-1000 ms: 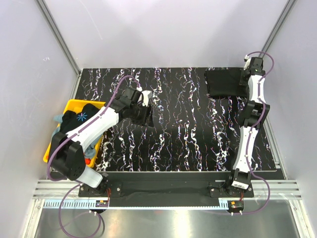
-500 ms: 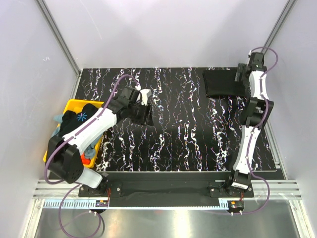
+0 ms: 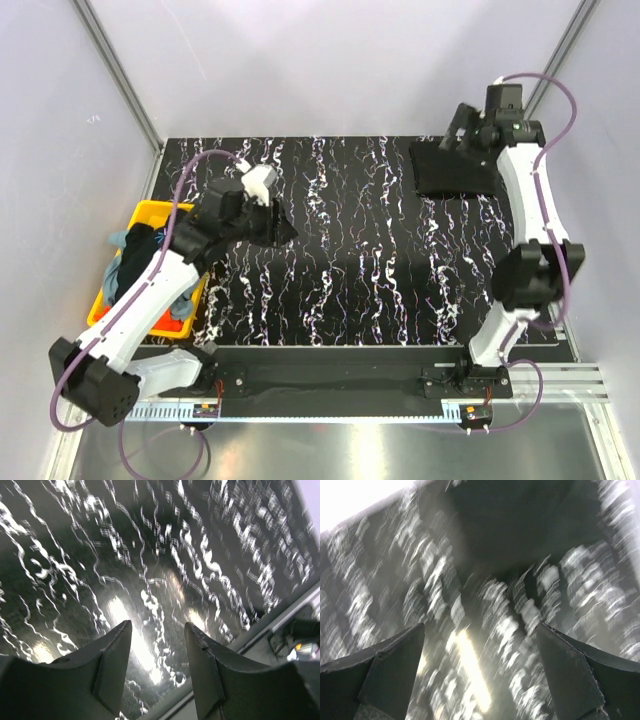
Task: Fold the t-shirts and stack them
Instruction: Neatly place the folded tshirt to the corner, then reset both grippers
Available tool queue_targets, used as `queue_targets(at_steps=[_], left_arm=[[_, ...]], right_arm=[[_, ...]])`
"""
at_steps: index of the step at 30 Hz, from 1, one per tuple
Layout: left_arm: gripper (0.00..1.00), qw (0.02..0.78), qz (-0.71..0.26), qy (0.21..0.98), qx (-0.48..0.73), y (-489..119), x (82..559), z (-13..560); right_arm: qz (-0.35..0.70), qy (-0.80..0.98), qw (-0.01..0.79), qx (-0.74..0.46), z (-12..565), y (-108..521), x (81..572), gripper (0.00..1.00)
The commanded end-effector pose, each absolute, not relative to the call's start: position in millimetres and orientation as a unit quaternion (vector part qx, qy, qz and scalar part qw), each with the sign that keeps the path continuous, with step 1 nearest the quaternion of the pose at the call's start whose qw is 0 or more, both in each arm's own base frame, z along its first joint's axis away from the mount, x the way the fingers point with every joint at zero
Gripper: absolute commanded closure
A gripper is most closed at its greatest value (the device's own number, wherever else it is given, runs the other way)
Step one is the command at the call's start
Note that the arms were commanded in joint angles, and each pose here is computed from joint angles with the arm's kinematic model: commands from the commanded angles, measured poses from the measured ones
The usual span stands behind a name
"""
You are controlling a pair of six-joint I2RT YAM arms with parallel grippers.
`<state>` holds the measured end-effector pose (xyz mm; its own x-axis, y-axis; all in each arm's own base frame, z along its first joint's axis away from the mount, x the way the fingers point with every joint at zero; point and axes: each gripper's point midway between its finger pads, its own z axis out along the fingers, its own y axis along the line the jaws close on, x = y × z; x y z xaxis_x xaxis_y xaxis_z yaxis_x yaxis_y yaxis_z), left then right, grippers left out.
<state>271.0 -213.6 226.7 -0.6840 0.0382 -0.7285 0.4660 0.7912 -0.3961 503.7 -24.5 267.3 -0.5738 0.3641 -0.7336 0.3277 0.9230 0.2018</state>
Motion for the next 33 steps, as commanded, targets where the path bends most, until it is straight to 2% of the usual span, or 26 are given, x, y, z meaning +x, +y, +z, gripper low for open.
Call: queue_targets(at_steps=[1, 2, 4, 5, 6, 12, 13, 14, 15, 20, 28, 33], left_arm=[[0.48, 0.466, -0.31, 0.819, 0.127, -205.2, 281.7, 276.2], [0.48, 0.473, -0.309, 0.816, 0.122, -201.0, 281.2, 276.2], [0.47, 0.501, -0.313, 0.798, 0.119, -195.7, 279.7, 290.9], [0.47, 0.505, -0.312, 0.795, 0.12, -194.5, 278.4, 290.5], [0.46, 0.511, -0.313, 0.791, 0.122, -193.6, 276.6, 293.2], [0.37, 0.525, -0.335, 0.772, 0.126, -196.4, 267.8, 317.1], [0.33, 0.524, -0.342, 0.77, 0.126, -197.7, 265.7, 322.1], [0.14, 0.528, -0.356, 0.761, 0.124, -199.3, 261.6, 336.1], [0.01, 0.528, -0.363, 0.758, 0.124, -200.7, 259.5, 341.5], [0.01, 0.525, -0.384, 0.749, 0.127, -201.9, 246.7, 351.8], [0.01, 0.509, -0.376, 0.764, 0.123, -198.6, 242.7, 329.0], [0.01, 0.519, -0.36, 0.765, 0.124, -194.9, 246.9, 329.4]], right_arm=[[0.185, 0.901, 0.358, 0.163, 270.8, 67.2, 439.4, 0.0], [0.217, 0.91, 0.317, 0.157, 250.4, 83.4, 416.9, 0.0], [0.247, 0.893, 0.349, 0.141, 276.9, 102.7, 387.4, 0.0], [0.261, 0.897, 0.332, 0.129, 262.6, 110.3, 369.1, 0.0], [0.277, 0.883, 0.361, 0.117, 283.6, 111.9, 349.6, 0.0], [0.297, 0.853, 0.422, 0.084, 301.2, 109.8, 292.9, 0.0], [0.3, 0.848, 0.428, 0.085, 305.2, 109.5, 289.3, 0.0], [0.308, 0.844, 0.432, 0.08, 308.5, 111.5, 285.2, 0.0], [0.313, 0.83, 0.455, 0.075, 321.6, 111.0, 279.9, 0.0], [0.296, 0.808, 0.487, 0.151, 321.5, 93.6, 277.9, 0.0], [0.302, 0.819, 0.469, 0.132, 305.2, 100.0, 280.8, 0.0], [0.319, 0.815, 0.473, 0.105, 317.7, 107.0, 274.3, 0.0]])
